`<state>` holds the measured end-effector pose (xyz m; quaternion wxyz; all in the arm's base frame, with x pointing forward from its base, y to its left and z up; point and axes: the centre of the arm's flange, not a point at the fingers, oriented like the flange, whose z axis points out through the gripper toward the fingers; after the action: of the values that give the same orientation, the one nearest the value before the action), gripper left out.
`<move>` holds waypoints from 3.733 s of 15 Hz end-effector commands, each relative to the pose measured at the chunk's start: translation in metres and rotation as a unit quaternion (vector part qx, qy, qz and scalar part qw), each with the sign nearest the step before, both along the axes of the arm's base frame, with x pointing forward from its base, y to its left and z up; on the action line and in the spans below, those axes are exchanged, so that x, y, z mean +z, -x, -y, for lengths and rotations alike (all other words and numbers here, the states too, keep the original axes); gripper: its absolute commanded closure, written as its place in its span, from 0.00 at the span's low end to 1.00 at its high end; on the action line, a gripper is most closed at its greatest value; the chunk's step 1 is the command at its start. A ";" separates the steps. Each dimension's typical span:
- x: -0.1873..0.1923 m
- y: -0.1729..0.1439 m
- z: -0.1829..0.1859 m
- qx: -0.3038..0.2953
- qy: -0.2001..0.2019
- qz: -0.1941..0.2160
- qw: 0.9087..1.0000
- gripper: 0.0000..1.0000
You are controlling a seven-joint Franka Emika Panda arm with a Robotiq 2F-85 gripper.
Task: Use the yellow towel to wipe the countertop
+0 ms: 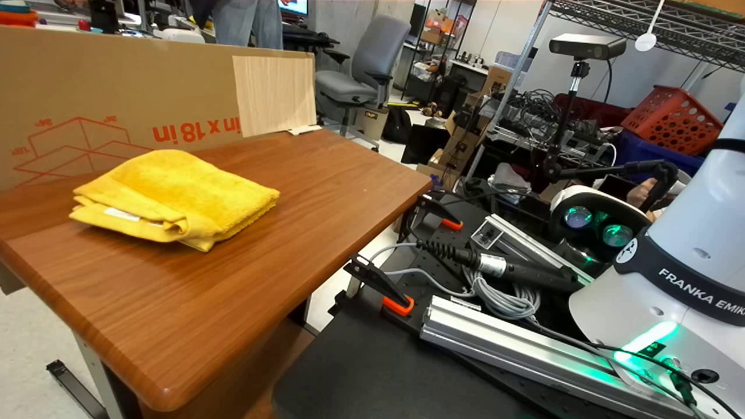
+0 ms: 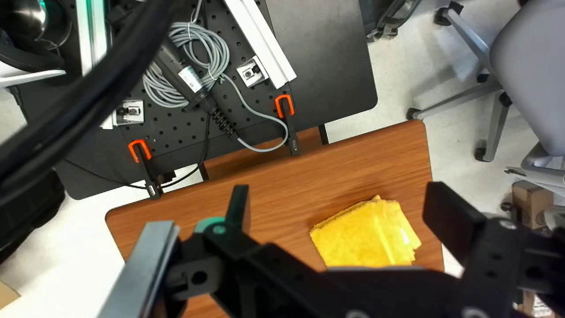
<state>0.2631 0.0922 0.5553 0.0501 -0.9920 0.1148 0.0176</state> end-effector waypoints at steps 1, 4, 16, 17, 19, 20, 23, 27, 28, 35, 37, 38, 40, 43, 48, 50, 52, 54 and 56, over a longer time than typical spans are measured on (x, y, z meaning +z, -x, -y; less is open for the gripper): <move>-0.001 -0.007 0.001 0.030 0.022 -0.016 0.999 0.00; -0.008 -0.041 -0.016 -0.028 -0.029 -0.013 0.999 0.00; -0.162 -0.215 -0.055 -0.300 -0.040 0.066 0.951 0.00; -0.166 -0.222 -0.058 -0.309 -0.030 0.066 0.948 0.00; -0.187 -0.238 -0.064 -0.332 -0.012 0.062 0.941 0.00; -0.199 -0.246 -0.067 -0.341 0.000 0.057 0.938 0.00; -0.234 -0.264 -0.075 -0.360 0.030 0.040 0.932 0.00; -0.273 -0.274 -0.086 -0.372 0.061 0.014 0.926 0.00; -0.282 -0.275 -0.089 -0.375 0.064 0.007 0.925 0.00; -0.332 -0.300 -0.108 -0.404 0.068 0.000 0.912 0.00; -0.343 -0.309 -0.115 -0.411 0.069 0.003 0.909 0.00; -0.349 -0.313 -0.118 -0.414 0.070 0.006 0.907 0.00; -0.362 -0.322 -0.125 -0.421 0.072 0.008 0.904 0.00; -0.379 -0.329 -0.126 -0.436 0.078 0.006 0.897 0.00; -0.400 -0.339 -0.089 -0.469 0.095 0.015 0.878 0.00; -0.398 -0.345 -0.069 -0.485 0.095 0.022 0.869 0.00; -0.393 -0.348 -0.041 -0.506 0.094 0.028 0.857 0.00; -0.389 -0.348 -0.007 -0.528 0.101 0.034 0.842 0.00; -0.389 -0.344 0.034 -0.553 0.109 0.038 0.825 0.00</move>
<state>0.6136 0.1035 0.1682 -0.0516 -0.7893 0.6101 -0.0455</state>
